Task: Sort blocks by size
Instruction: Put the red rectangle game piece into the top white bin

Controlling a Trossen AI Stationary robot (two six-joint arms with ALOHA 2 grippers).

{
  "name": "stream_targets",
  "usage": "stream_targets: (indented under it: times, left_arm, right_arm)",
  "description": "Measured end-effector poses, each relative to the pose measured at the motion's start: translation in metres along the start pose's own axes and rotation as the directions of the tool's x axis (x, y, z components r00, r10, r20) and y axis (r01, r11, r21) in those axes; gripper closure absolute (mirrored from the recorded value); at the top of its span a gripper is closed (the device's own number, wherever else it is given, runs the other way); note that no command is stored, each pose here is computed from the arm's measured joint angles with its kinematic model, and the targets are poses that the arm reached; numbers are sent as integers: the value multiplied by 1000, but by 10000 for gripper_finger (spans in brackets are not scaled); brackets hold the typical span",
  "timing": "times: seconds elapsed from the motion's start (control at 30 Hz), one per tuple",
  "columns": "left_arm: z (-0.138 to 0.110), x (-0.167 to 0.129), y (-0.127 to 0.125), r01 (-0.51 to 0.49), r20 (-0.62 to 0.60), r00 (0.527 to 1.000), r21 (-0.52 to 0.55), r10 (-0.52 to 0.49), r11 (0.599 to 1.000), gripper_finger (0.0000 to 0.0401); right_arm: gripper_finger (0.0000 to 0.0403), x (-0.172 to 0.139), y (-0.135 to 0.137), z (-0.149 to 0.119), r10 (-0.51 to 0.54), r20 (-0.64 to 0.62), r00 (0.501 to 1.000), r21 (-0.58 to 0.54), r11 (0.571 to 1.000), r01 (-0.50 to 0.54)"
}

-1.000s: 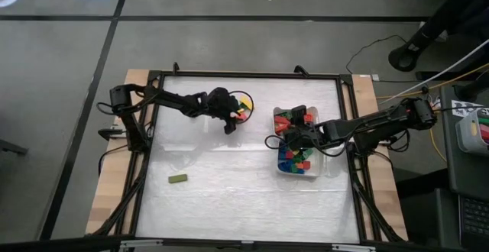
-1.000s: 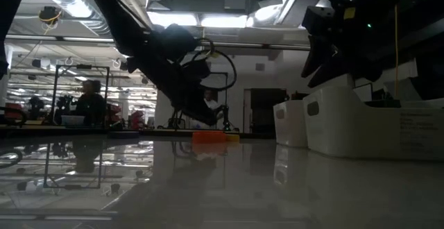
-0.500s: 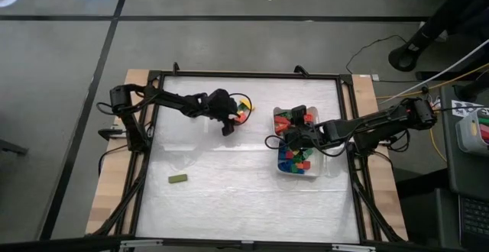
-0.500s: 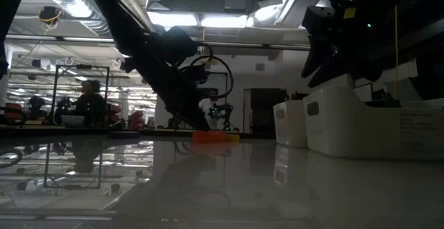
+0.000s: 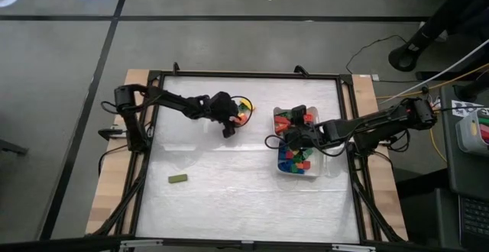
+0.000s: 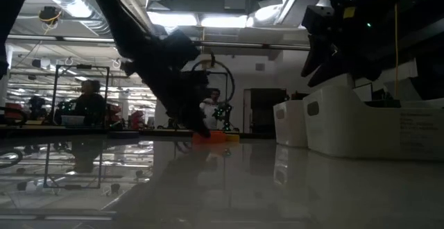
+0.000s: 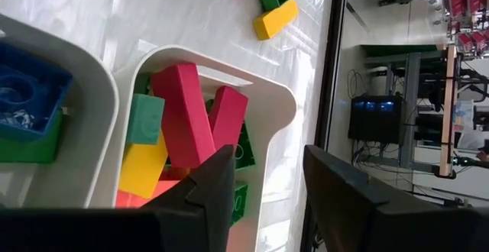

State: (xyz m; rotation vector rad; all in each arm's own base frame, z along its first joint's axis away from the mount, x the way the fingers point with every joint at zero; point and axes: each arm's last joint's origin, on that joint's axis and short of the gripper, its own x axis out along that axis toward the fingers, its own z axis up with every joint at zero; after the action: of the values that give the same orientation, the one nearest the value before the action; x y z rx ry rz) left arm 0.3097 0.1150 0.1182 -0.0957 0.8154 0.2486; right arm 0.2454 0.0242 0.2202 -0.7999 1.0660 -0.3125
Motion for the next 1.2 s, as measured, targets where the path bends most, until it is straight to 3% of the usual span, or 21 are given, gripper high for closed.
stream_targets:
  times: [0.37, 0.53, 0.7, 0.77, 0.9, 1.07, 1.2]
  left_arm:
    - [-10, 15, -2, -13, -38, 999, 7, 13, 1000, 223]
    - [-6, 12, -2, -14, -9, 1000, -17, 14, 1000, 279]
    - [3, 2, -8, 109, 29, 994, -105, -107, 989, 279]
    - [11, -4, -13, 229, 75, 973, -151, -220, 962, 279]
    - [21, -14, -23, 457, 127, 889, -246, -439, 855, 279]
    - [30, -21, -44, 622, 169, 783, -257, -599, 740, 277]
    - [37, -24, -60, 680, 213, 733, -225, -646, 698, 272]
  right_arm:
    - [246, -20, -28, 25, -20, 102, 995, 94, 996, 11]
    - [246, -27, -33, 37, 124, 251, 960, 113, 981, -156]
    - [246, -28, -29, 49, 271, 410, 871, 83, 940, -331]
    - [246, -26, -27, 51, 300, 426, 854, 68, 930, -361]
    - [246, -20, -23, 57, 300, 440, 846, 59, 931, -361]
    - [246, -10, -17, 67, 296, 467, 833, 28, 937, -349]
    - [246, -4, -13, 75, 308, 502, 808, 9, 933, -361]
